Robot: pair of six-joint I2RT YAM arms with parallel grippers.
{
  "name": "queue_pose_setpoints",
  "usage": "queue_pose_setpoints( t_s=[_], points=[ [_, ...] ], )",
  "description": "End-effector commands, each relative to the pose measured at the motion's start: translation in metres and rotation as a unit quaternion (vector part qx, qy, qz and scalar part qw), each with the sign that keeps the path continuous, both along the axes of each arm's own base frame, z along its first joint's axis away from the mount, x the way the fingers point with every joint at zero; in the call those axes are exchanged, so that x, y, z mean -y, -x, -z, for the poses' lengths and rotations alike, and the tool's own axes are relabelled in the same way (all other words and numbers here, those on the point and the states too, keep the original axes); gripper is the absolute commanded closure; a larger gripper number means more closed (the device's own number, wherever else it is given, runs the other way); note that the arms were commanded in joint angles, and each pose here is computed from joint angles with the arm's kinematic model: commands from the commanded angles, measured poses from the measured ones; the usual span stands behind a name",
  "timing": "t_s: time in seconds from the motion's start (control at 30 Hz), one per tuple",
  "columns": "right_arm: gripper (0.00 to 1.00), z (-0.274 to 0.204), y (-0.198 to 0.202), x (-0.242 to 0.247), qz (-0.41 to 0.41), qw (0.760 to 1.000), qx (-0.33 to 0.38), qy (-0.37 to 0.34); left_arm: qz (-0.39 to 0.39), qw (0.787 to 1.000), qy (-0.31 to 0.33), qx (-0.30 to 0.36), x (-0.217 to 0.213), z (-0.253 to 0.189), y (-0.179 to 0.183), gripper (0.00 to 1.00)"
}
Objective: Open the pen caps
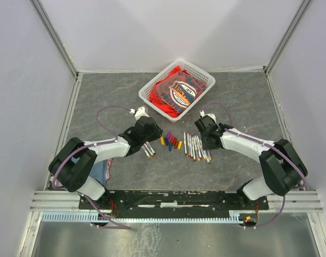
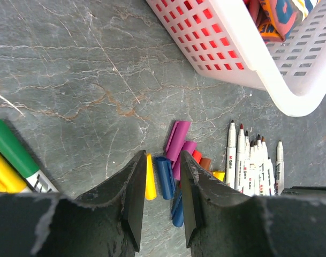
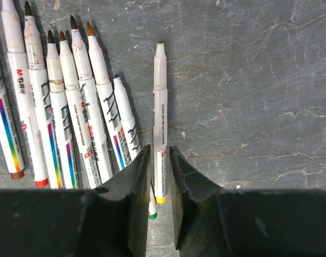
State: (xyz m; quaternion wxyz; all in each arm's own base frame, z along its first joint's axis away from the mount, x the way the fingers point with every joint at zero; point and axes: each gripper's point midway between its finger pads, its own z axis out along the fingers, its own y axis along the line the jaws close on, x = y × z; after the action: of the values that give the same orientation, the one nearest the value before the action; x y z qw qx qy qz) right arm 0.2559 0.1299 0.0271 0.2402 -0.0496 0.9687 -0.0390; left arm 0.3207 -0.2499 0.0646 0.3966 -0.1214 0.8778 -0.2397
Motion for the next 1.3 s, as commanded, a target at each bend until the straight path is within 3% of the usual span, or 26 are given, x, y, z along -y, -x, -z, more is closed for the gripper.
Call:
queue_pose_setpoints(
  t_s=[0.0, 0.3, 0.57, 0.83, 1.27],
  points=[
    [0.73, -0.026, -0.012, -0.001, 0.013, 0.999, 0.043, -0.014, -0.024, 0.999, 0.003, 0.036, -0.009, -0.020, -0.006, 0.61],
    [0.72, -0.067, -0.021, -0.020, -0.010, 0.995, 0.089, -0.048, -0.097, 0.993, 0.022, 0.060, -0.042, -0.028, -0.002, 0.57],
    [0.70, -0.103, -0.025, -0.104, -0.112, 0.979, 0.126, -0.111, -0.123, 0.988, 0.041, 0.089, -0.059, -0.040, 0.003, 0.53],
    [0.68, -0.095, -0.023, -0.186, -0.191, 0.962, 0.126, -0.149, -0.149, 0.983, 0.041, 0.102, -0.080, -0.040, 0.014, 0.50],
    [0.67, -0.068, -0.025, -0.258, -0.252, 0.948, 0.085, -0.173, -0.171, 0.978, 0.043, 0.111, -0.100, -0.038, 0.029, 0.49]
  ],
)
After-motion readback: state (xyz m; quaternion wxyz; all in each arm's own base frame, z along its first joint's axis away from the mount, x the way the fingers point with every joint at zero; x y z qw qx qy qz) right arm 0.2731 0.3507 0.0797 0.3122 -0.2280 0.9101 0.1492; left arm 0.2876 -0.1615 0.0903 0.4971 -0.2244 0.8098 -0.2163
